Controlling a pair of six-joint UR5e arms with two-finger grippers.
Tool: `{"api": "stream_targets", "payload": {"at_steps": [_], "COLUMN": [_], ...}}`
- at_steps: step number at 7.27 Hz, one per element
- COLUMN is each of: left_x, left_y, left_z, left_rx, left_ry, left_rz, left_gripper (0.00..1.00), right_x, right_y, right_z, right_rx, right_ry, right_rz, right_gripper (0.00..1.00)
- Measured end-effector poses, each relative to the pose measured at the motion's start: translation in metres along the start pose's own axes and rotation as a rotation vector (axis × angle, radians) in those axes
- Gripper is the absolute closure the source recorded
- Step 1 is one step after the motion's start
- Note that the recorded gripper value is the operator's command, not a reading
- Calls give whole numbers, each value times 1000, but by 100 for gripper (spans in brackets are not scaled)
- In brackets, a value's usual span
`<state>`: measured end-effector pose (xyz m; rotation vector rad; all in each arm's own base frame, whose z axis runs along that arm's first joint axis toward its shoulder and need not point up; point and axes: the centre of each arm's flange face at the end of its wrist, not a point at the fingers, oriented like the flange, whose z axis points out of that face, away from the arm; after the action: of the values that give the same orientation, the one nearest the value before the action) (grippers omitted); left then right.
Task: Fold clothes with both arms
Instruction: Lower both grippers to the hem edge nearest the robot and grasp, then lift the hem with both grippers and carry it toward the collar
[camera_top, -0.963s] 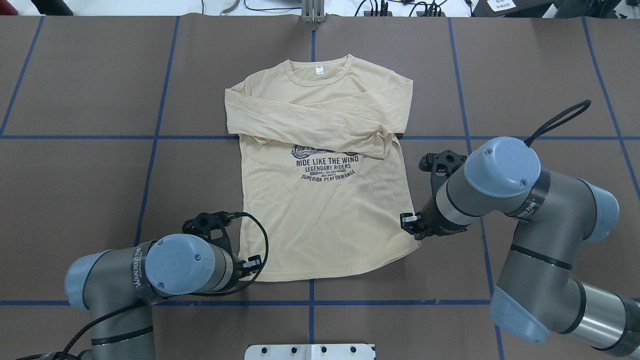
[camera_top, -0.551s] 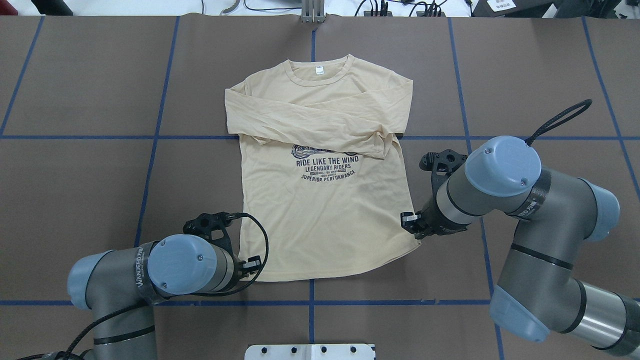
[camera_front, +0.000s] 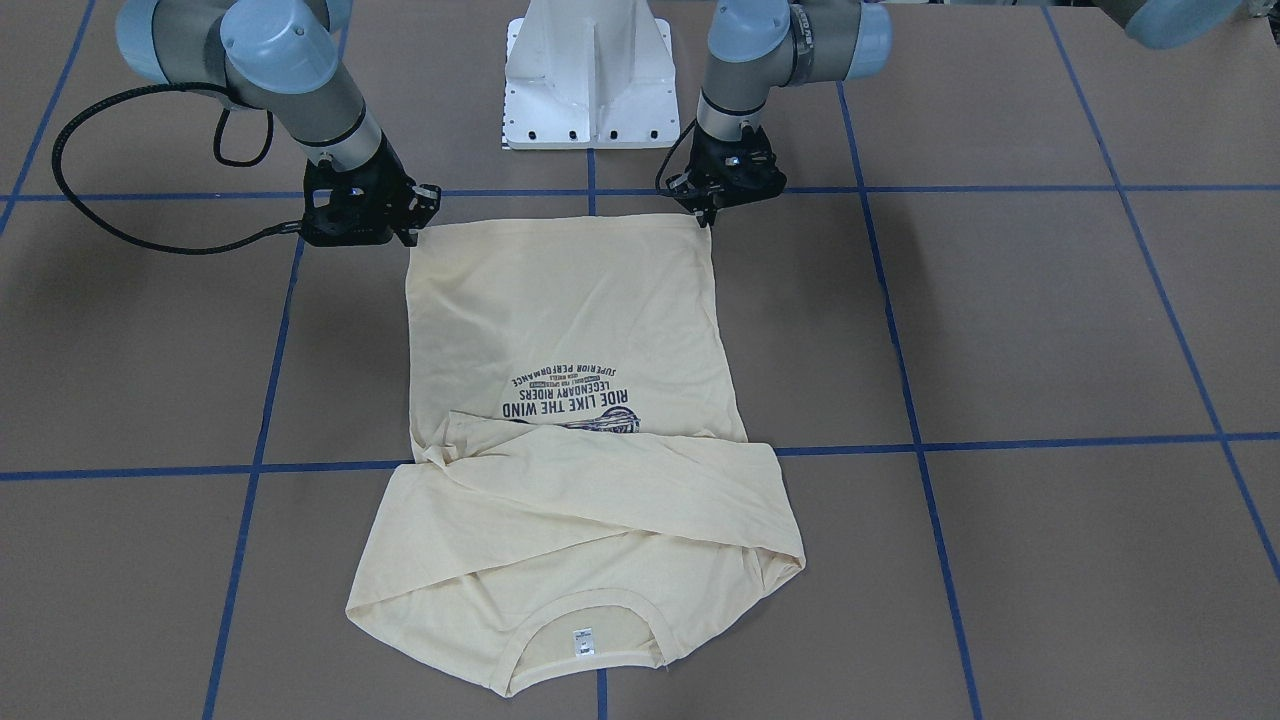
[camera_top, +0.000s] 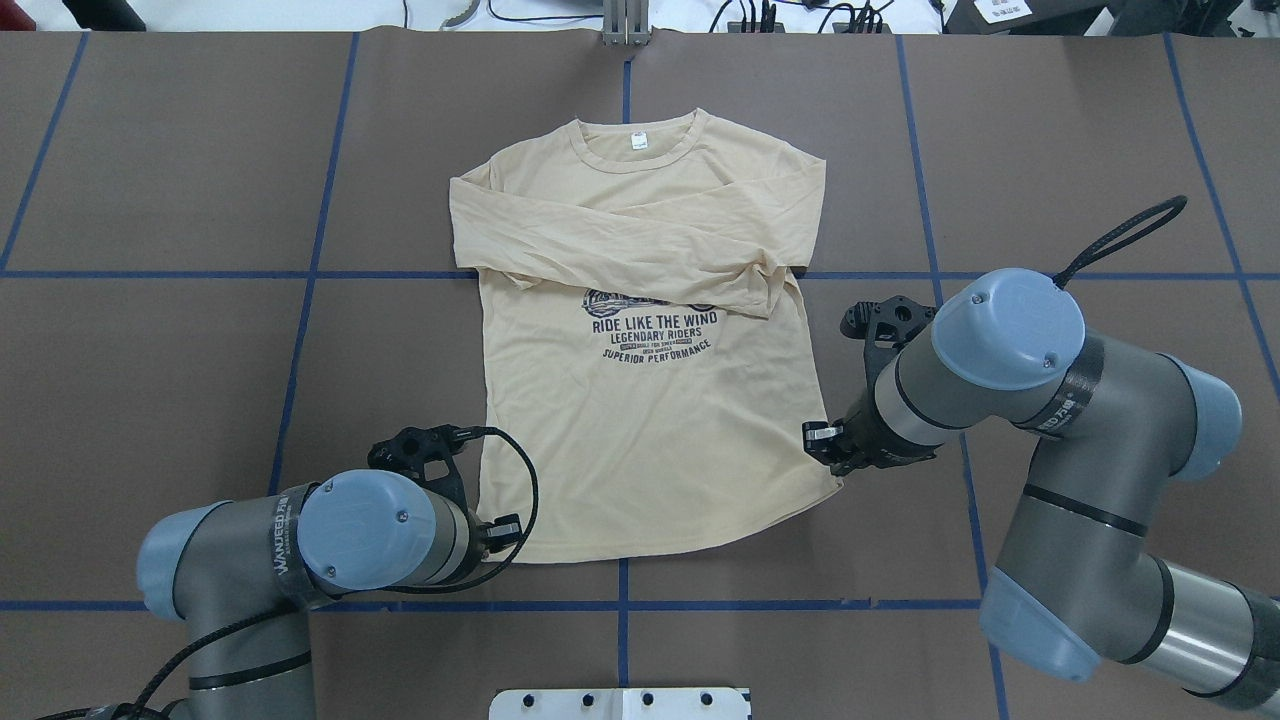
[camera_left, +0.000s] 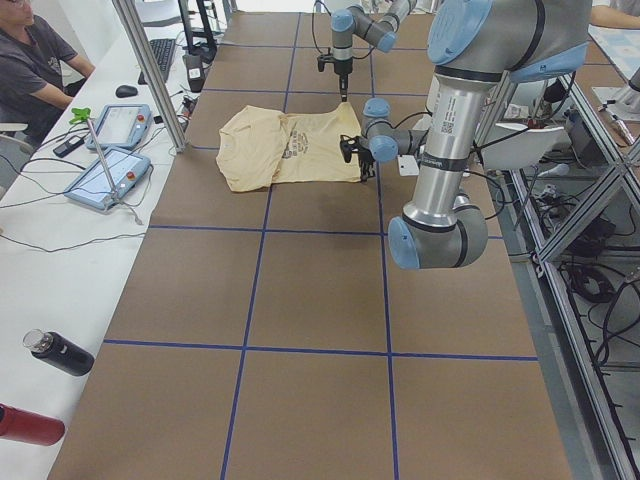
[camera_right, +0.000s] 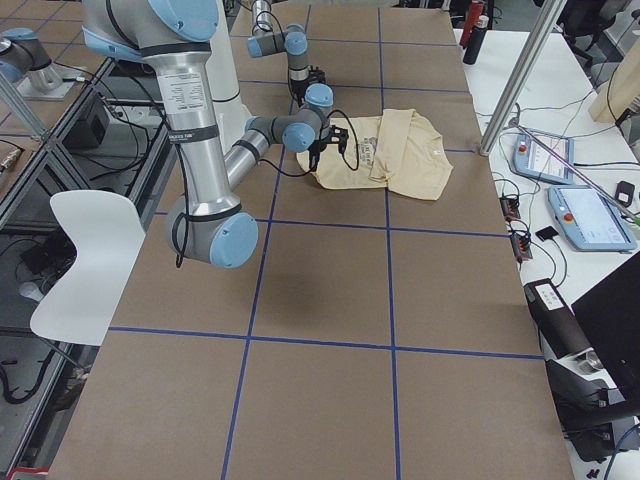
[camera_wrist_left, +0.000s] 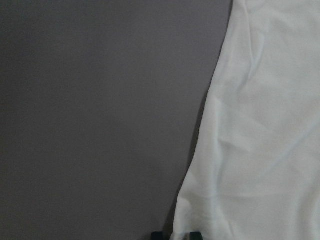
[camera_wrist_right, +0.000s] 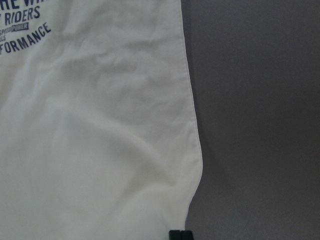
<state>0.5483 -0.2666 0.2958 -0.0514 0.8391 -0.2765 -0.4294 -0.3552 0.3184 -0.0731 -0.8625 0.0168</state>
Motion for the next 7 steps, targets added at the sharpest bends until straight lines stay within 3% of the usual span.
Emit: {"api": "stream_targets", "payload": {"at_steps": [5,7], "left_x": [2,2], "left_y": [4,9], "left_z": [-34,-49], "left_rx": [-2,-8], "left_ry": [19,36], "left_rz": [2,10], "left_gripper": [100,100], "right_x": [6,9], "right_y": [2,15], "right_z": [-1,0], "right_rx": [-7,-78], "right_ry": [1,-11], "right_rz": [22,32], "right_gripper": [100,100]}}
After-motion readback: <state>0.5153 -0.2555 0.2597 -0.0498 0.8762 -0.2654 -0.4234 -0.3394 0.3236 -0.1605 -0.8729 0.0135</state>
